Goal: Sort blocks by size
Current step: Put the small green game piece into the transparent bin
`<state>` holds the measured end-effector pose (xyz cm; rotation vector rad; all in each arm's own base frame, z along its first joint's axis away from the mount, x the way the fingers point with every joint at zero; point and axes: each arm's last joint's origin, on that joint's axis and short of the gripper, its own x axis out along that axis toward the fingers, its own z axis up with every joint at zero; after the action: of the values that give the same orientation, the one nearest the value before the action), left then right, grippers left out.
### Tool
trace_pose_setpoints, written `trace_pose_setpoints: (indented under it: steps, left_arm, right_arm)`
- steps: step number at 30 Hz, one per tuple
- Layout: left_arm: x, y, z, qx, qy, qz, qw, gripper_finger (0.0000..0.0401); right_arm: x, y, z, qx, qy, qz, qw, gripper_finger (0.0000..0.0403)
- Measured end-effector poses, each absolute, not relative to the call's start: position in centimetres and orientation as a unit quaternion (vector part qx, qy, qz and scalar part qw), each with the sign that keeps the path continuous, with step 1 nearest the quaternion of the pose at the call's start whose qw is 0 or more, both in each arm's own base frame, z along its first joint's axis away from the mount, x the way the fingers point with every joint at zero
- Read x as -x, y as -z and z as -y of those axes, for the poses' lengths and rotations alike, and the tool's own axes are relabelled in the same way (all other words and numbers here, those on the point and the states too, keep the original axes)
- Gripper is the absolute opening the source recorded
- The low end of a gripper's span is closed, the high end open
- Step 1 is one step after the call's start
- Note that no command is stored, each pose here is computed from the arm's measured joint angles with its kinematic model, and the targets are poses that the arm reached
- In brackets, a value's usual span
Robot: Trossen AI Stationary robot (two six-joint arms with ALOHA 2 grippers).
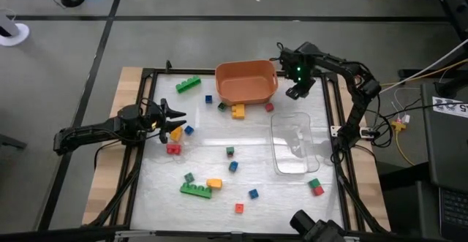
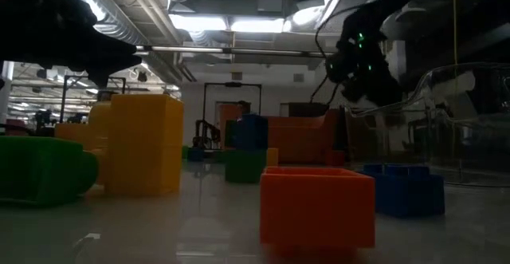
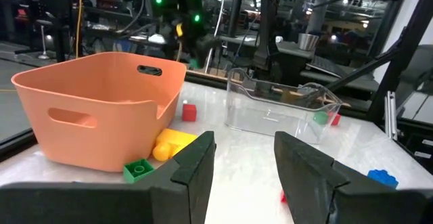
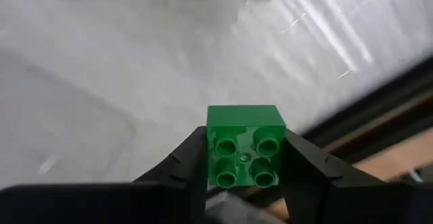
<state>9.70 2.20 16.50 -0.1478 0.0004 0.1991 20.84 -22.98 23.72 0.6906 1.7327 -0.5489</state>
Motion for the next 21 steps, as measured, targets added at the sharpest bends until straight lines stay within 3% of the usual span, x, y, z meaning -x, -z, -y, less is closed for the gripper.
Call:
trace_pose_setpoints:
  steps: [3,10,21]
  left_arm:
    - [-9.7,-16.5,-2.2,0.074,-0.100,0.000,0.992,0.0143]
    - [-9.7,-16.5,-2.2,0.074,-0.100,0.000,0.992,0.0143]
    - [-9.7,-16.5,-2.2,0.073,-0.102,0.000,0.992,0.0143]
  right_arm:
    - [-20.9,-25.8,22.8,-0.320,0.212,-0.731,0.564,0.0140]
    - [-21.9,-28.7,21.3,-0.404,0.137,-0.644,0.635,0.0142]
    - [-25.4,-31.9,12.4,-0.306,0.048,-0.661,0.684,0.0144]
